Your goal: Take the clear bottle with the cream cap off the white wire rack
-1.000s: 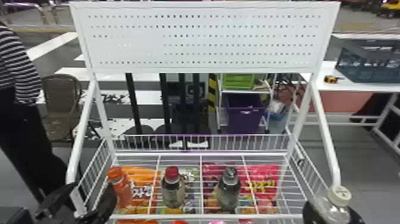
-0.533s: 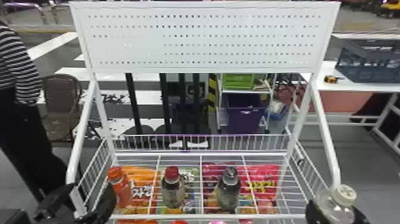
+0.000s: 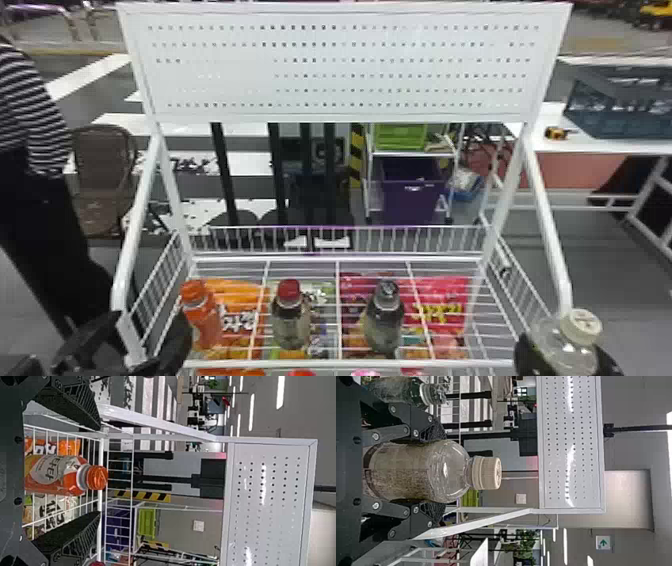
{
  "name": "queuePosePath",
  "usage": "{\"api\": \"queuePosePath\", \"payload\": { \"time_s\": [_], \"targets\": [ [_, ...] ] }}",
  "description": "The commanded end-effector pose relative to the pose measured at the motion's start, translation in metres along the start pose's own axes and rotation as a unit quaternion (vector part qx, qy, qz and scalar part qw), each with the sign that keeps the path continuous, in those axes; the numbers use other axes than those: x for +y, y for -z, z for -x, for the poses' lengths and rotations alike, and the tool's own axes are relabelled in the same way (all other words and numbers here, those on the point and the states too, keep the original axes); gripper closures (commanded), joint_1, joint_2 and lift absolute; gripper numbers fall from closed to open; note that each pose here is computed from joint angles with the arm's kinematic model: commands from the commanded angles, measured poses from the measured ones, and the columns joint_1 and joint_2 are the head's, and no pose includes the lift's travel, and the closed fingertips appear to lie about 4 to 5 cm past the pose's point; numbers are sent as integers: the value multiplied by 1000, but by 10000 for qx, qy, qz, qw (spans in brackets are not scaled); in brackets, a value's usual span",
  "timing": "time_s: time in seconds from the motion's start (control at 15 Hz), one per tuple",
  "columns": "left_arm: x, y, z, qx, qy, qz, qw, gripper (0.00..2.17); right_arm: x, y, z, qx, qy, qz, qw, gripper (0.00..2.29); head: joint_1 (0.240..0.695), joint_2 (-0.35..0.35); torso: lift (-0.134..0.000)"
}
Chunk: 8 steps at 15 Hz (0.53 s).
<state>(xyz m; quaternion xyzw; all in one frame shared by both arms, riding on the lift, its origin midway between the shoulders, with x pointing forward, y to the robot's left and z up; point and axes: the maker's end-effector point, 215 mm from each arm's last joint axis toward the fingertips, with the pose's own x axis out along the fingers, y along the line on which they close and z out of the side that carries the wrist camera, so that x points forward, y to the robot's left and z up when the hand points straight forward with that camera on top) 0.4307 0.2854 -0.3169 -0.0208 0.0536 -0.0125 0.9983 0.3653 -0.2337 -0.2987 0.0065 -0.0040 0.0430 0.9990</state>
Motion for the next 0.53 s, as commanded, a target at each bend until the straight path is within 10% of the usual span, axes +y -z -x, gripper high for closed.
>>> {"api": "queuePosePath", "payload": {
  "time_s": [0.0, 0.47],
  "targets": [
    [0, 1, 0, 7, -3, 7, 10000, 130, -1, 0, 0, -2, 2, -5, 10000, 822, 499, 0, 0],
    [-1, 1, 1, 9, 5, 3, 10000, 130, -4, 2, 2, 21, 31, -47, 10000, 822, 499, 0, 0]
  ]
}}
